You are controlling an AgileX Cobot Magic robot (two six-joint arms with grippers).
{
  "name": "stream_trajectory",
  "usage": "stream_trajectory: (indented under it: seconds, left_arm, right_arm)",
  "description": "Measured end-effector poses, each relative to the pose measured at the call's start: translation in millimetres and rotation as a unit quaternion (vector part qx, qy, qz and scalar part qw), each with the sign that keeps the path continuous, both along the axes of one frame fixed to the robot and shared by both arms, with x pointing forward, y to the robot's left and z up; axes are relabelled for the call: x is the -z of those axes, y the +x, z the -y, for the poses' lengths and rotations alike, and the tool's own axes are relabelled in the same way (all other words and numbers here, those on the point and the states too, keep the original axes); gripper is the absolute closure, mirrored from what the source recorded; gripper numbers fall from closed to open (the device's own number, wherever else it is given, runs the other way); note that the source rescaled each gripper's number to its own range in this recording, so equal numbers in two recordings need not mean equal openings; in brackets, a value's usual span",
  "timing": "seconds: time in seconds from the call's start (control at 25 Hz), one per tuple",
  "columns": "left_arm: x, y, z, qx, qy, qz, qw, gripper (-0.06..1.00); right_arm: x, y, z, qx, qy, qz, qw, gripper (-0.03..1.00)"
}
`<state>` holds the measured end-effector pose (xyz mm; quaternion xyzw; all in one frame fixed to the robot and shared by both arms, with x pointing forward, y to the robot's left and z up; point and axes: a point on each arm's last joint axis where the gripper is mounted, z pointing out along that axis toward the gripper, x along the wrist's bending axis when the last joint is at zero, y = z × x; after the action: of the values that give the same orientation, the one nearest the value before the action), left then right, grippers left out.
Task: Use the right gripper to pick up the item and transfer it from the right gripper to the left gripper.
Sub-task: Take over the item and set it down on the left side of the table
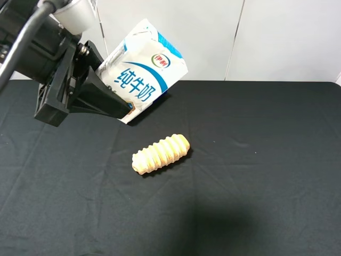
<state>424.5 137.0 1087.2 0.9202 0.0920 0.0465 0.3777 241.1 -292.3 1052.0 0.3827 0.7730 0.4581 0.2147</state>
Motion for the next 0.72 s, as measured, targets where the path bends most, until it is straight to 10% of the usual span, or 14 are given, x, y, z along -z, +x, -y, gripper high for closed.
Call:
stream_trajectory:
  seconds: [0.72]
  left_arm:
    - [-0.1,0.2,0.0,-0.001,0.0,0.001,1.0,0.94]
  right_arm:
    - [-0.2,0.5,2.4,0.212,0.004,0.008,0.977,-0.02]
